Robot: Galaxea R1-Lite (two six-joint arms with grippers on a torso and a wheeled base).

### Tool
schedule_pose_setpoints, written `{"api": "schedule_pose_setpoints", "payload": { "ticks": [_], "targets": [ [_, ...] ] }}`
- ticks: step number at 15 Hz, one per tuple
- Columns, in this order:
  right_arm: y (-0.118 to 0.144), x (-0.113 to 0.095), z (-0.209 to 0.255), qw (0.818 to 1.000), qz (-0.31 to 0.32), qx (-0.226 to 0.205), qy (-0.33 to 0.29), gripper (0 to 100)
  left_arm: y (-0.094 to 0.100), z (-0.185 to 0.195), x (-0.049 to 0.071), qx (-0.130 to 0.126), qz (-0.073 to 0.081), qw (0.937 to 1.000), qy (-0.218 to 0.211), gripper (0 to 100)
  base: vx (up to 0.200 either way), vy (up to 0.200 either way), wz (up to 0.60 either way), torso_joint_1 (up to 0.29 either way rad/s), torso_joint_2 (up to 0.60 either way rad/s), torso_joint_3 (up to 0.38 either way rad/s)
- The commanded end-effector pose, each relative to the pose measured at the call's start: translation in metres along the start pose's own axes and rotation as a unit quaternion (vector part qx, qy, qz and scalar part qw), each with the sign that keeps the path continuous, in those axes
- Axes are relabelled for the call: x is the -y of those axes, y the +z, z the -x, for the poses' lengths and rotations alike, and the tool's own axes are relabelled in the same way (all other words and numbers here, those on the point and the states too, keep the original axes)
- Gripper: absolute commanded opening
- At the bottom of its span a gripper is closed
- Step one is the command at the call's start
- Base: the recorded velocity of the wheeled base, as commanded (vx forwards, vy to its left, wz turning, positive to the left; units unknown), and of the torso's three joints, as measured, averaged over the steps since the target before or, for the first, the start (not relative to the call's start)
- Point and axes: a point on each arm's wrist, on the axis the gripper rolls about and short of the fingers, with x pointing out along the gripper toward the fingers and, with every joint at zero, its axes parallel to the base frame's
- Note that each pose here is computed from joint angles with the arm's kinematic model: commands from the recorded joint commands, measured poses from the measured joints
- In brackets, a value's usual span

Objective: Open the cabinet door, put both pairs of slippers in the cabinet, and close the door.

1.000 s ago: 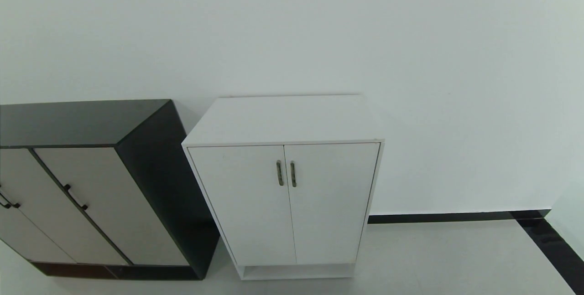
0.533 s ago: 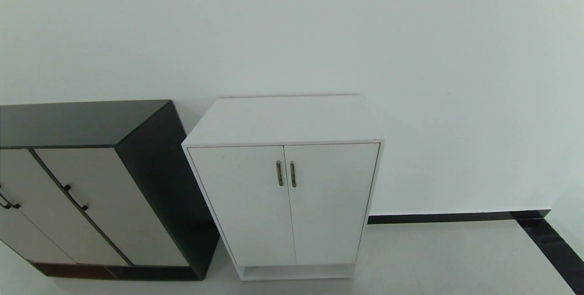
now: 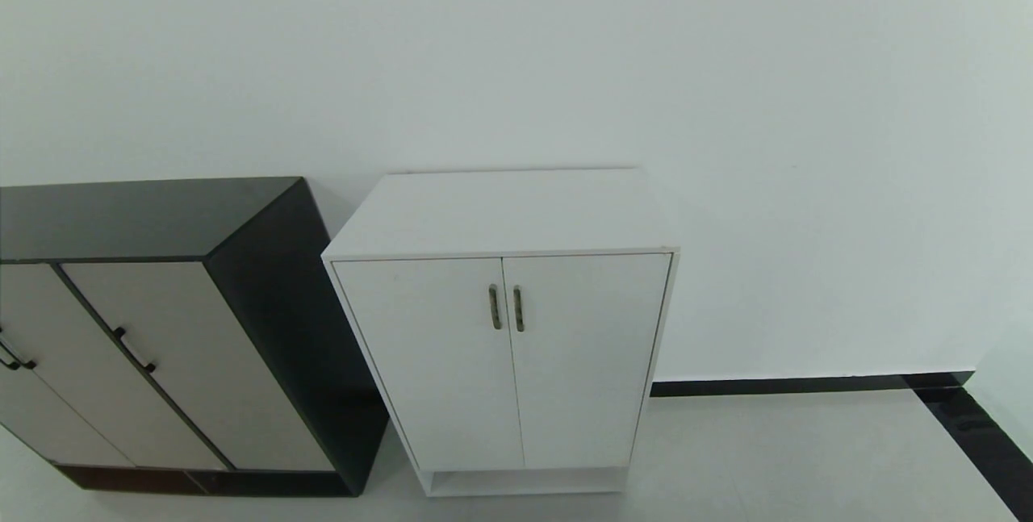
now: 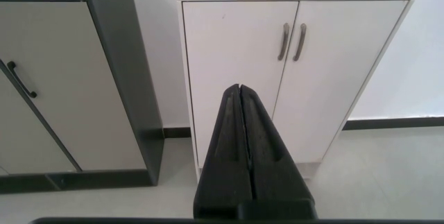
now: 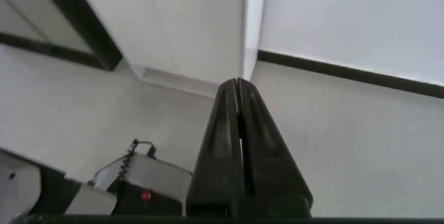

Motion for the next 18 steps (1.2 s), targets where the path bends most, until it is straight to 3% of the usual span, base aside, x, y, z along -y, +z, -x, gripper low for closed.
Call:
{"api": "schedule_pose_setpoints", "payload": {
  "ticks": [1,4,9,18],
  "targets": [
    [-0.002,-0.001,0.006,0.998,-0.011,0.039,-0.051,0,0.000,0.000,0.000,0.000,0.000,1.0000,0.000,0,0.000,0.000,0.00,0.000,0.00,0.000],
    [-0.006,-0.003,0.014,0.991,-0.013,0.098,-0.092,0,0.000,0.000,0.000,0.000,0.000,1.0000,0.000,0,0.000,0.000,0.00,0.000,0.00,0.000],
    [-0.010,-0.006,0.020,0.982,-0.009,0.149,-0.119,0,0.000,0.000,0.000,0.000,0.000,1.0000,0.000,0,0.000,0.000,0.00,0.000,0.00,0.000],
    [-0.010,-0.006,0.021,0.981,-0.020,0.151,-0.122,0,0.000,0.000,0.000,0.000,-0.001,1.0000,0.001,0,0.000,0.000,0.00,0.000,0.00,0.000]
  ]
}}
